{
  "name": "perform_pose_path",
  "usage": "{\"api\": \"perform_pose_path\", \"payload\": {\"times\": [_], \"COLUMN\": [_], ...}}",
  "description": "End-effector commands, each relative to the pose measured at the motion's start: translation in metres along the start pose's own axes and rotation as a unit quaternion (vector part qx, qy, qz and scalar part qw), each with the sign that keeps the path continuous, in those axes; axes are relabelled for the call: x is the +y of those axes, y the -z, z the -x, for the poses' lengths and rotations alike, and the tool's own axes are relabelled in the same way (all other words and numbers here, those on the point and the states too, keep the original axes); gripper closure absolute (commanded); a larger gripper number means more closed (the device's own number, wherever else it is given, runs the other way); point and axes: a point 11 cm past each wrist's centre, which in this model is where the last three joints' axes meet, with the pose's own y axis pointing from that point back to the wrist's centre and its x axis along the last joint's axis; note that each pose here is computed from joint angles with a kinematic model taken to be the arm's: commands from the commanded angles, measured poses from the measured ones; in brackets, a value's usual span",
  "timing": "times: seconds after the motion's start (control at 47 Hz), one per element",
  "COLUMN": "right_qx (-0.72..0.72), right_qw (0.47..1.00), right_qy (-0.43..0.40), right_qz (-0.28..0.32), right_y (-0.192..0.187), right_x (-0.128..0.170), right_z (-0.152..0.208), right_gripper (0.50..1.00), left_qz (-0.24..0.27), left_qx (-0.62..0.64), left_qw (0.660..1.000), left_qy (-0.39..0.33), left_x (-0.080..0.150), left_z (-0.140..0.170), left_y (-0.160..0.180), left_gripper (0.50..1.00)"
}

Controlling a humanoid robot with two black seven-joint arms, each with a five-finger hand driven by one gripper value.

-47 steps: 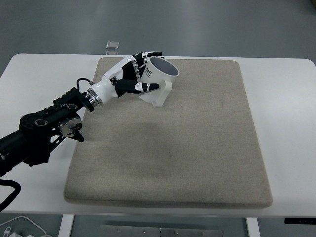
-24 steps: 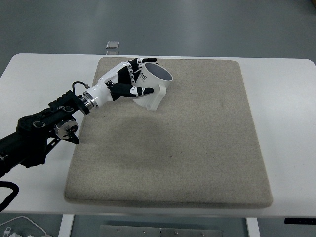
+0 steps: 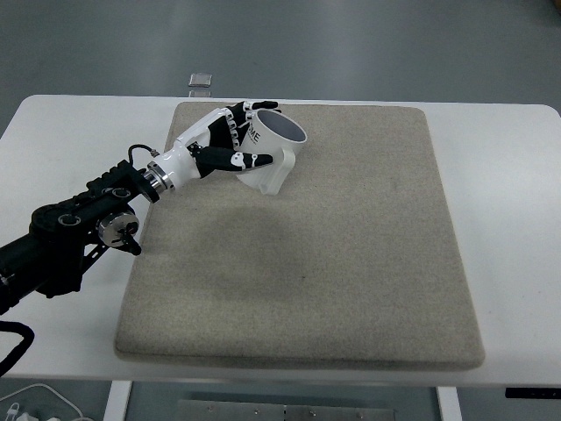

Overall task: Flip white cup upright
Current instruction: 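Rotate the mug with the left hand until its base rests down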

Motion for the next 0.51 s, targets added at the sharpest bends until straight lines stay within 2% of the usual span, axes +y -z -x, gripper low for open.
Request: {"api": "perform_pose_path", "payload": {"times": [0.0,0.085,0.128,0.213,0.319,0.383,0.489], "right_qx": [0.000,0.000,0.000,0.000,0.000,0.000,0.000], "right_qw": [1.000,1.000,1.000,1.000,1.000,1.000,1.000], "right_qy": [0.000,0.000,0.000,0.000,0.000,0.000,0.000], "right_qz": [0.001,0.000,0.001,0.000,0.000,0.000,0.000], "right_y": [-0.0009,0.0000,-0.0009,0.0000,0.0000,0.0000,0.0000], "right_x": [-0.0002,0.0000,-0.0002,0.0000,0.0000,0.0000,0.0000], "right_z": [0.0000,0.0000,0.0000,0.0000,0.0000,0.0000,0.0000], "right_gripper": [0.570,0.570,0.570,0.570,0.570,0.570,0.570], "left_qz": [0.000,0.000,0.000,0.000,0.000,-0.003,-0.011], "left_qx": [0.001,0.001,0.002,0.009,0.014,0.014,0.010], "left_qw": [1.000,1.000,1.000,1.000,1.000,1.000,0.999], "left_qy": [0.001,0.002,0.002,0.012,0.021,0.024,0.031], "left_x": [0.0000,0.0000,0.0000,-0.0002,0.0003,0.0004,0.0004], "left_z": [0.0002,0.0004,0.0005,0.0030,0.0038,0.0051,0.0080], "left_y": [-0.0001,-0.0001,-0.0001,-0.0003,-0.0006,0.0006,0.0037], "left_gripper": [0.900,0.821,0.744,0.643,0.604,0.555,0.553]}}
